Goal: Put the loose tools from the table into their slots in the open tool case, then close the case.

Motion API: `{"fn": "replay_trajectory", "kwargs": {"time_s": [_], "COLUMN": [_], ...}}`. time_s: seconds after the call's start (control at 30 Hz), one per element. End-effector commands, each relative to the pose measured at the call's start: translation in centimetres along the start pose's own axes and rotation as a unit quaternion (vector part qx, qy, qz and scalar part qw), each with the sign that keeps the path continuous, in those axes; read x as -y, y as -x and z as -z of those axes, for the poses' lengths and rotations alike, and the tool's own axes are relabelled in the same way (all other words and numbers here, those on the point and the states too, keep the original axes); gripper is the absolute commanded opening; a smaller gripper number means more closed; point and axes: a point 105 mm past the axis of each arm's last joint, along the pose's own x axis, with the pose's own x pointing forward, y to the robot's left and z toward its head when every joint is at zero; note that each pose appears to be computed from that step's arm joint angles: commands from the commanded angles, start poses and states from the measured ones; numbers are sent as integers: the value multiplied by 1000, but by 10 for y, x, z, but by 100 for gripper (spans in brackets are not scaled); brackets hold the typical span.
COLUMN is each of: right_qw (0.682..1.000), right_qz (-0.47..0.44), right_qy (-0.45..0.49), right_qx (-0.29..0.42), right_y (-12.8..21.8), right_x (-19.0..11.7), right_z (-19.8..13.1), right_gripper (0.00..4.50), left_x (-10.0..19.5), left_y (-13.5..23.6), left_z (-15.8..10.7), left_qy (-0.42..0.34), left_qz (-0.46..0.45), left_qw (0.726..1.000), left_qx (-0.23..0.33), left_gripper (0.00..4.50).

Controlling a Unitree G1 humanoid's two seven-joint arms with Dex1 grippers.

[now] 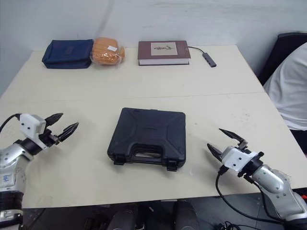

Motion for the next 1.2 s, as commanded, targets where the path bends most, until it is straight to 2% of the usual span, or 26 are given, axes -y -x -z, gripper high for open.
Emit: {"fn": "replay_trajectory", "kwargs": {"time_s": [0.03, 0.13, 0.33, 0.5, 0.73, 1.0, 1.2], "right_qw": [991, 979, 963, 948, 950, 951, 958], "right_qz": [-68, -138, -194, -253, -242, -235, -201], "right_qy": [-111, -147, -186, -192, -197, -199, -202], "right_qx": [17, 21, -1, -15, -11, -10, -15], "right_y": [6, 11, 11, 13, 0, -7, -15], "right_x": [-21, -43, -64, -84, -87, -86, -81], "right_z": [-23, -34, -40, -39, -41, -41, -37], "right_gripper": [363, 286, 0, 0, 0, 0, 0], "left_x": [24, 29, 37, 40, 69, 90, 105], "left_y": [-32, -48, -92, -125, -159, -172, -163], "left_z": [-25, -28, -29, -40, -40, -40, -41], "left_qy": [19, 25, 38, 21, 46, 55, 58], "left_qz": [65, 84, 126, 143, 206, 242, 319], "left_qw": [997, 995, 991, 989, 977, 968, 945], "left_qx": [41, 38, 5, 0, -30, -44, -38], "left_gripper": [355, 278, 7, 2, 2, 2, 2]}}
